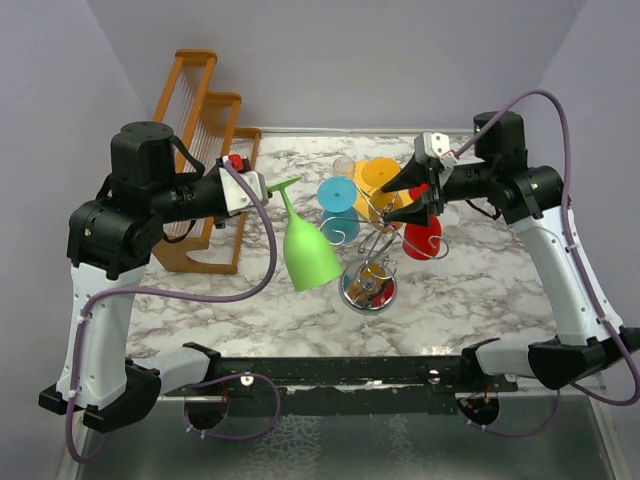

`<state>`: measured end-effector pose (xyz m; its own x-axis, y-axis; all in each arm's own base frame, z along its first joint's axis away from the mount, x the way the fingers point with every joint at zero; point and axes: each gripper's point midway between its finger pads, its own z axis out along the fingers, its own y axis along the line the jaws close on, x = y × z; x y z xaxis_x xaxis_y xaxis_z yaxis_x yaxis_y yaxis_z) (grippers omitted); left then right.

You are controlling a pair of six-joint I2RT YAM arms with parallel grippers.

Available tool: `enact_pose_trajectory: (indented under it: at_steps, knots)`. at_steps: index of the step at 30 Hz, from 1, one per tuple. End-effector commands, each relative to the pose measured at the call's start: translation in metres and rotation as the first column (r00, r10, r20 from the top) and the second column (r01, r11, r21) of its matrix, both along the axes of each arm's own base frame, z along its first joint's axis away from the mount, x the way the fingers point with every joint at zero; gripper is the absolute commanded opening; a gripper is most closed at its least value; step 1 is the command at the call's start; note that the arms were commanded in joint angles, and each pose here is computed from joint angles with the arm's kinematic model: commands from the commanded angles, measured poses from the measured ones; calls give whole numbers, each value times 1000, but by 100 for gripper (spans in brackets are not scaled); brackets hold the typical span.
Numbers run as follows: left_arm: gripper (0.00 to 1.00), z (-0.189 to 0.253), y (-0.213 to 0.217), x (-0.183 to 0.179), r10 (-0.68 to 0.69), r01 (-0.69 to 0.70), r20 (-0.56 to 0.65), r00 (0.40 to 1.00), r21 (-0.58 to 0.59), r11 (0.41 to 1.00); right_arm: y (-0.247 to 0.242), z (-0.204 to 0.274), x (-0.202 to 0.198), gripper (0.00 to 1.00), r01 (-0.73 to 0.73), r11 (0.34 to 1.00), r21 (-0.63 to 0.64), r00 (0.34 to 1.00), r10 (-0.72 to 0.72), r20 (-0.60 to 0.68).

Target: Place the wine glass upside down on the wine glass rack

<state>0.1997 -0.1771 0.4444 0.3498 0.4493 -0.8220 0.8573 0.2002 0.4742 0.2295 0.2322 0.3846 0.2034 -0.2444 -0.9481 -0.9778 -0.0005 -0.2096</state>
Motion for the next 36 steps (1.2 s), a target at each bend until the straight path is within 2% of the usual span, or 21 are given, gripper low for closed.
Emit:
enact_pose_trajectory:
  at_steps: [1, 13, 21, 26, 36]
  knots:
    - [0, -3, -2, -7, -29, 29, -5, 1000, -1, 1000, 2, -23, 1, 51, -22, 999, -49, 999, 19, -50]
    - [0, -21, 8, 2, 22, -20, -19, 1000, 75, 997, 9, -33, -3, 22, -68, 998, -16, 992, 66, -110]
    - [0, -36, 15, 11, 65, -60, -33, 997, 126, 990, 9, -32, 3, 3, -36, 999, -12, 996, 34, -86]
    - [0, -43, 16, 15, 78, -72, -40, 996, 149, 986, 5, -25, 10, 1, 23, 1000, -19, 999, -24, -44]
    - [0, -56, 22, 21, 102, -94, -30, 994, 202, 975, -5, 6, 42, 1, 237, 971, 1, 971, -237, 35]
